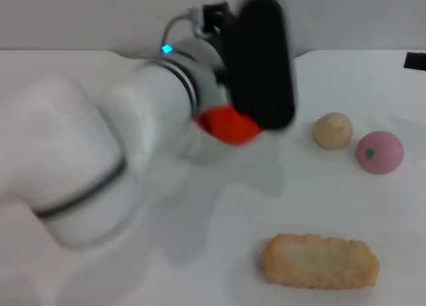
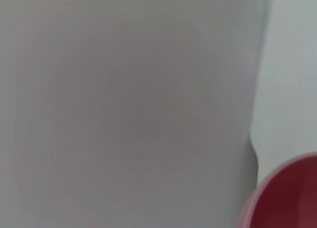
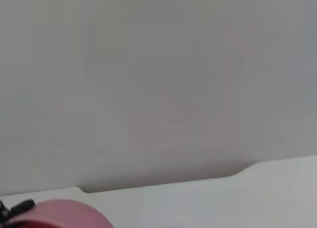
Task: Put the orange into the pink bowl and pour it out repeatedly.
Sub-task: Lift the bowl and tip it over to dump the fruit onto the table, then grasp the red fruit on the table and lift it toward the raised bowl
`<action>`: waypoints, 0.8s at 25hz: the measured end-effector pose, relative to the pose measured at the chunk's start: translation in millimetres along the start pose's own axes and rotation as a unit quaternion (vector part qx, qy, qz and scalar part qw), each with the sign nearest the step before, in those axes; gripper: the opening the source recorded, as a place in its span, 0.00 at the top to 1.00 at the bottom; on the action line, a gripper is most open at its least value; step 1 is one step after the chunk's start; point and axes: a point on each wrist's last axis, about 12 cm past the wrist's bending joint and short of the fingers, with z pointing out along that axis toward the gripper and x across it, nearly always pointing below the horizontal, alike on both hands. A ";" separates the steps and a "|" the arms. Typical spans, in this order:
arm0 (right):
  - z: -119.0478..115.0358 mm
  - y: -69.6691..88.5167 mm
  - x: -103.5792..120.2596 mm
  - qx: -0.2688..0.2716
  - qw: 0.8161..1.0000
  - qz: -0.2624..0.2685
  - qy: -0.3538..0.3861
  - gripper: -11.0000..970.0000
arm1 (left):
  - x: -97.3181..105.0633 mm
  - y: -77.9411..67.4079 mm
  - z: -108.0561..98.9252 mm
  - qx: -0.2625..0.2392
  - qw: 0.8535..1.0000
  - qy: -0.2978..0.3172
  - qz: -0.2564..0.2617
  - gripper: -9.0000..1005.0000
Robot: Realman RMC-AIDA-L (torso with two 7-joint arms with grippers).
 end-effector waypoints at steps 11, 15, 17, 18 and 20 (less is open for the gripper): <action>4.5 -5.6 3.5 -0.004 1.000 0.013 0.009 0.38 | -15.8 -29.1 -3.5 -0.061 0.986 -0.027 0.155 0.95; 21.8 2.7 7.6 -0.035 0.999 -0.001 0.028 0.38 | -12.1 -23.4 -0.6 -0.066 0.994 -0.012 0.088 0.95; 37.0 12.6 13.5 -0.059 0.997 -0.017 0.049 0.38 | -0.7 5.5 5.5 -0.080 0.994 0.053 -0.047 0.95; 48.5 20.8 17.7 -0.074 0.995 -0.032 0.064 0.38 | 4.3 13.8 7.6 -0.078 0.990 0.077 -0.086 0.95; 68.0 37.1 24.9 -0.093 0.990 -0.059 0.092 0.38 | 21.1 33.8 12.6 -0.051 0.968 0.145 -0.198 0.95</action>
